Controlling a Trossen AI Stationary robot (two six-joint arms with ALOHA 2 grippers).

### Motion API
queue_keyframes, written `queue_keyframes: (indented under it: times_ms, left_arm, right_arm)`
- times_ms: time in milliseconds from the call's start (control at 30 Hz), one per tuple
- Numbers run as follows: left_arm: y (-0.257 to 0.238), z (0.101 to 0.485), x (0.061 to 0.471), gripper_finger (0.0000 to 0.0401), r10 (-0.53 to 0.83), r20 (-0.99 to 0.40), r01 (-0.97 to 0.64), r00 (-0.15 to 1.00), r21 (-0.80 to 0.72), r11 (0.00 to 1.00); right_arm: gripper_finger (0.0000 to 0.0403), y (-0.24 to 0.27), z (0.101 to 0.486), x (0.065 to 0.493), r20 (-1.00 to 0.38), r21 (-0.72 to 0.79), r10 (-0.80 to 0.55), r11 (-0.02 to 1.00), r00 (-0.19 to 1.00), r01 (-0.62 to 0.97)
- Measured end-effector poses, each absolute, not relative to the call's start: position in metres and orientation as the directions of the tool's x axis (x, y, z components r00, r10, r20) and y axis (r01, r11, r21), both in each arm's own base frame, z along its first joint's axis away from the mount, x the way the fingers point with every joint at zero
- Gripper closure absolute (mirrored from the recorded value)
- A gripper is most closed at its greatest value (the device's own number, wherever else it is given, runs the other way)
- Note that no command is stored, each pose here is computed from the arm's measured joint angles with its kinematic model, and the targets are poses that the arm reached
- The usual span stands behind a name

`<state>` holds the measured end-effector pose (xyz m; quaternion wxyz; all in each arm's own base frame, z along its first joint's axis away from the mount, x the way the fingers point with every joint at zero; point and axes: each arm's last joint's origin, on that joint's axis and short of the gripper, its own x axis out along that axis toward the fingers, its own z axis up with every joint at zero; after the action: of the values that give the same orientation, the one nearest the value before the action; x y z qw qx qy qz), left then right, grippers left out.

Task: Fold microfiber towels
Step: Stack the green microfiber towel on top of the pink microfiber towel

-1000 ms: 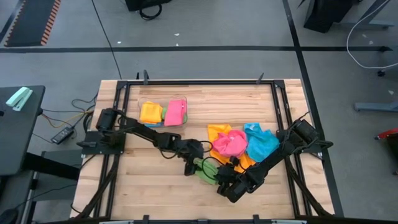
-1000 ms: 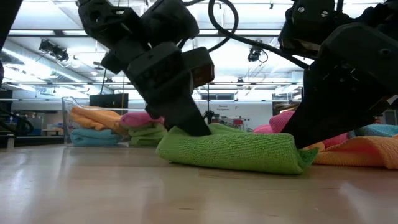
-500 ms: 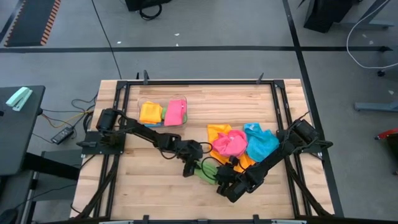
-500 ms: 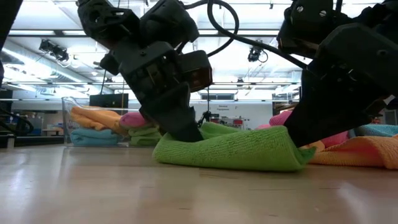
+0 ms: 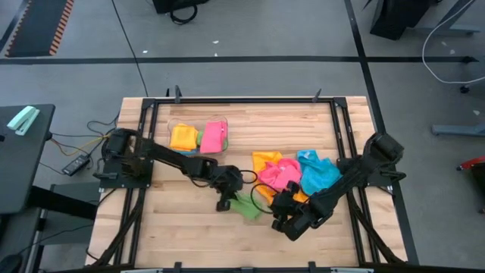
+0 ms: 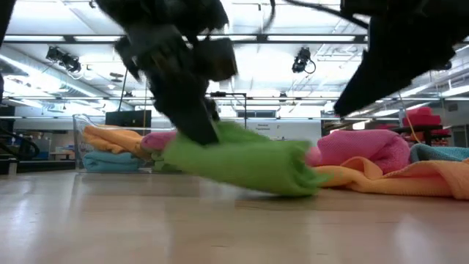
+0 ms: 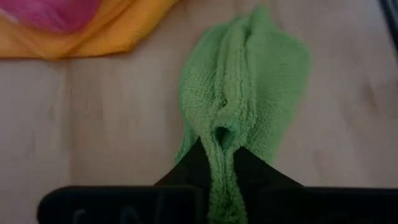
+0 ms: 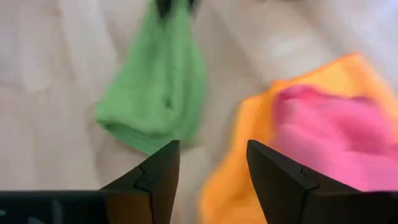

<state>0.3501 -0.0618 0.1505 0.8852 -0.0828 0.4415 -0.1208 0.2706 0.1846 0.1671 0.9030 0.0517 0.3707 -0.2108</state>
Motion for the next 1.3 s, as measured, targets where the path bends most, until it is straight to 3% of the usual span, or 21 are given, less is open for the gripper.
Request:
queue_keyframes:
  times_ms: [267, 500, 733, 1067, 1300]
  left_arm:
    - [-0.063, 0.192, 0.326, 0.0368, -0.300, -0.779, 0.257, 0.550, -0.184, 0.949]
    - [-0.048, 0.215, 0.308, 0.0368, -0.282, -0.797, 0.194, 0.533, -0.209, 0.958]
    - [-0.017, 0.255, 0.286, 0.0368, -0.229, -0.743, 0.099, 0.630, -0.216, 0.971]
    - [0.035, 0.292, 0.238, 0.0368, 0.064, -0.743, -0.214, 0.666, -0.108, 0.971]
    - [0.054, 0.290, 0.221, 0.0368, 0.333, -0.726, -0.501, 0.601, -0.017, 0.866]
  right_arm:
    - [0.0207, 0.175, 0.181, 0.262, -0.643, -0.143, -0.432, 0.879, 0.633, 0.454]
    - [0.0207, 0.172, 0.174, 0.258, -0.648, -0.157, -0.440, 0.876, 0.622, 0.456]
    - [0.0207, 0.173, 0.175, 0.261, -0.635, -0.141, -0.431, 0.880, 0.641, 0.453]
    - [0.0207, 0.174, 0.175, 0.262, -0.631, -0.127, -0.425, 0.882, 0.649, 0.454]
    - [0.0207, 0.175, 0.175, 0.262, -0.628, -0.115, -0.421, 0.882, 0.655, 0.456]
